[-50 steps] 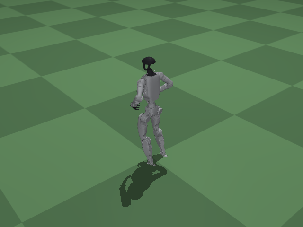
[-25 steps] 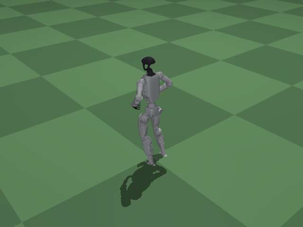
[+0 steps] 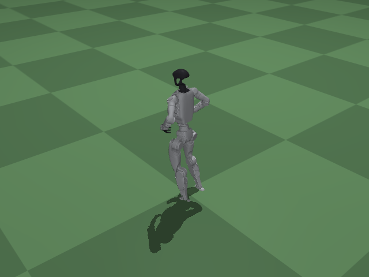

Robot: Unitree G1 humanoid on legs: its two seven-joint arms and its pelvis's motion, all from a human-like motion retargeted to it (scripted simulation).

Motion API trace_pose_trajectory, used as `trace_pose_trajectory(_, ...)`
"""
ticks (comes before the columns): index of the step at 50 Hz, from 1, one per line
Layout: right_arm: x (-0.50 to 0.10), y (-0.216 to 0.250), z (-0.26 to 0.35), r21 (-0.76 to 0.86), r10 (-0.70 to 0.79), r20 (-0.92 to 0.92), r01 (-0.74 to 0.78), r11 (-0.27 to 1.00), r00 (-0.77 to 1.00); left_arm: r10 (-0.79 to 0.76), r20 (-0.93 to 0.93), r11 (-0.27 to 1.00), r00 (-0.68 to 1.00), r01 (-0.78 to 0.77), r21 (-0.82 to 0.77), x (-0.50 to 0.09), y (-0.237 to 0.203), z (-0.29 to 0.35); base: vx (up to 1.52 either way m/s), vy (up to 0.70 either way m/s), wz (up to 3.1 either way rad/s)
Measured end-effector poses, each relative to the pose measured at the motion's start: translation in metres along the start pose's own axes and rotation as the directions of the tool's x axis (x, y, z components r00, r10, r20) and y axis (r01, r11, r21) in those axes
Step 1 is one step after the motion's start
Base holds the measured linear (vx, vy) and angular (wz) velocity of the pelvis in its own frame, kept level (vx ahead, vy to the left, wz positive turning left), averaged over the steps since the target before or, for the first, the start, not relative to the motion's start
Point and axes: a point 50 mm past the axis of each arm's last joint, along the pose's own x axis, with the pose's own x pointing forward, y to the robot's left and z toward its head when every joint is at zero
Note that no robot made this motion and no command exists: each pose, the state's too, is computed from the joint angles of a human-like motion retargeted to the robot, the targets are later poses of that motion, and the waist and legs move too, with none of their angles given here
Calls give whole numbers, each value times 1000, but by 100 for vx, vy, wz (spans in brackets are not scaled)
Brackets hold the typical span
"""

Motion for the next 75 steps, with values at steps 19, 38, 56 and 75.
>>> trace_pose_trajectory(19,-8,9,-7,80,30,-25,-28,996,999,0,45,990,999,6,-139,9,-7,3,0,0,0)
trace_pose_trajectory(38,-12,17,-16,148,-1,-55,9,989,998,43,71,958,997,-21,-287,16,-7,3,1,1,18)
trace_pose_trajectory(56,-7,33,-9,181,127,-24,-120,976,992,-38,70,971,997,53,-234,22,3,10,-1,-1,25)
trace_pose_trajectory(75,5,12,39,24,175,150,-180,983,973,-148,54,982,988,153,-108,24,13,23,-1,-1,30)
